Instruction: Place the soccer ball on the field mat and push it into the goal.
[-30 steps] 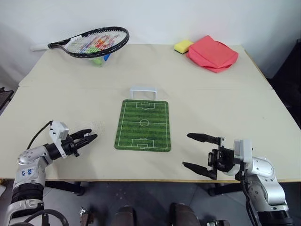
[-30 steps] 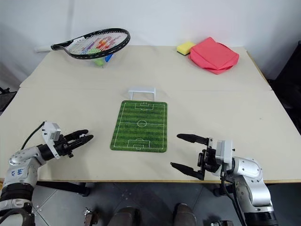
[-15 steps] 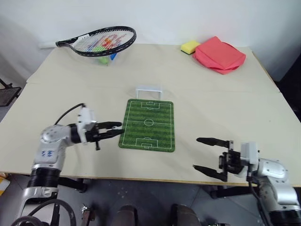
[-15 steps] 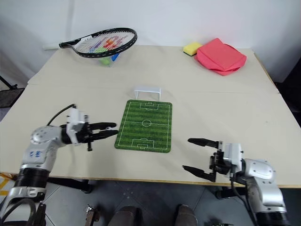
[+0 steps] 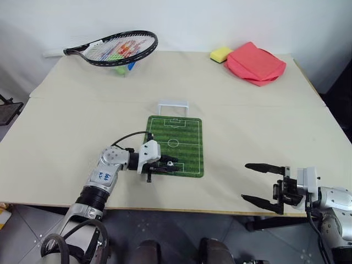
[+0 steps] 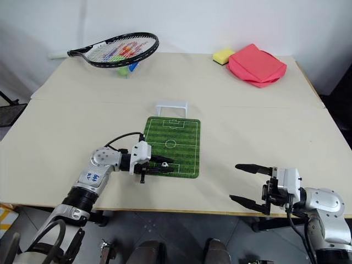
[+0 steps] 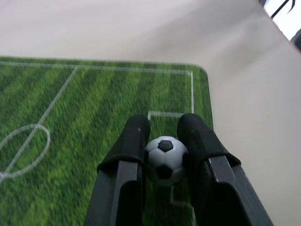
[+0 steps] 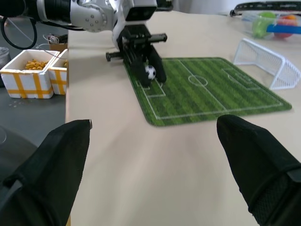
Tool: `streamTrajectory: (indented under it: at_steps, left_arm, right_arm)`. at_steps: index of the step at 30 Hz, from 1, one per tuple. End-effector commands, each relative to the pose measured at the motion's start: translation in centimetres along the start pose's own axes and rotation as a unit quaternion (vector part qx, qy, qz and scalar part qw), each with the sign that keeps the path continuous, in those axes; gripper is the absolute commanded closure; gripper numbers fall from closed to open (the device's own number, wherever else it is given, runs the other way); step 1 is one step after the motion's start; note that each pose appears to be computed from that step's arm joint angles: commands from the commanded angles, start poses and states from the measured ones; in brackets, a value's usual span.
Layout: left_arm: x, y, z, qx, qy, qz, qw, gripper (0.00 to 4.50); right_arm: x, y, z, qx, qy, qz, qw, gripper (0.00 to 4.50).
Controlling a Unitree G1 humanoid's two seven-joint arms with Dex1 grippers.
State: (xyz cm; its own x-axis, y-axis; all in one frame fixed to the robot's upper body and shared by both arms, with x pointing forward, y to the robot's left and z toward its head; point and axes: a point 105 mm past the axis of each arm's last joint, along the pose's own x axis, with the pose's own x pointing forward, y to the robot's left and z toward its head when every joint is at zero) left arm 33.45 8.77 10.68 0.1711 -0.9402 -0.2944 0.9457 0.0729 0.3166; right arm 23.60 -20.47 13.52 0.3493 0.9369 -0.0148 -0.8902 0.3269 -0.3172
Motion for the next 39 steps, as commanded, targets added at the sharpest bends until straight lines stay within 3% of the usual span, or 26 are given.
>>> streamTrajectory:
  at_steps: [1, 5, 6, 13, 20, 25, 29, 31, 35, 39]
  left_arm:
    - [-0.2, 0.3, 0.6, 0.015, -0.005, -0.005, 1.000, 3.64]
    - [-0.3, 0.4, 0.4, 0.005, -0.004, -0.008, 1.000, 3.64]
    - [-0.2, 0.3, 0.4, 0.006, -0.006, -0.011, 1.000, 2.92]
    - [0.0, 1.0, 1.7, 0.029, -0.040, 0.003, 0.999, 0.79]
    - [-0.3, 0.8, 2.5, 0.032, -0.059, -0.002, 0.998, 0.79]
    - [-1.9, 1.4, 4.3, 0.023, -0.102, 0.013, 0.994, 0.79]
    - [-6.2, 1.0, 5.1, 0.022, -0.118, 0.029, 0.992, 0.79]
    - [-8.5, -0.3, 3.9, 0.007, -0.096, 0.017, 0.995, 0.79]
    - [-10.9, -2.2, 1.3, -0.033, -0.058, 0.006, 0.998, 1.97]
    - [-9.9, -3.7, 0.8, -0.044, -0.073, 0.005, 0.996, 3.30]
  right_arm:
    - [-0.1, 0.2, 0.8, -0.010, -0.009, -0.016, 1.000, 0.00]
    - [0.0, 0.3, 0.8, -0.009, -0.008, -0.025, 1.000, 0.00]
    - [0.1, 0.3, 0.9, -0.009, -0.010, -0.027, 1.000, 0.00]
    - [0.8, 0.2, 1.0, -0.009, -0.014, -0.032, 0.999, 0.00]
    - [1.4, 0.1, 0.9, -0.004, -0.020, -0.032, 0.999, 0.00]
    - [1.7, 0.2, 0.8, 0.000, -0.023, -0.030, 0.999, 0.00]
    - [1.8, -0.6, 1.7, -0.010, -0.047, -0.045, 0.998, 0.00]
    - [1.8, -0.9, 2.3, -0.020, -0.055, -0.048, 0.997, 0.00]
    - [1.8, -0.8, 2.5, -0.031, -0.053, -0.041, 0.997, 0.00]
    - [1.7, -0.8, 2.3, -0.037, -0.043, -0.034, 0.998, 0.00]
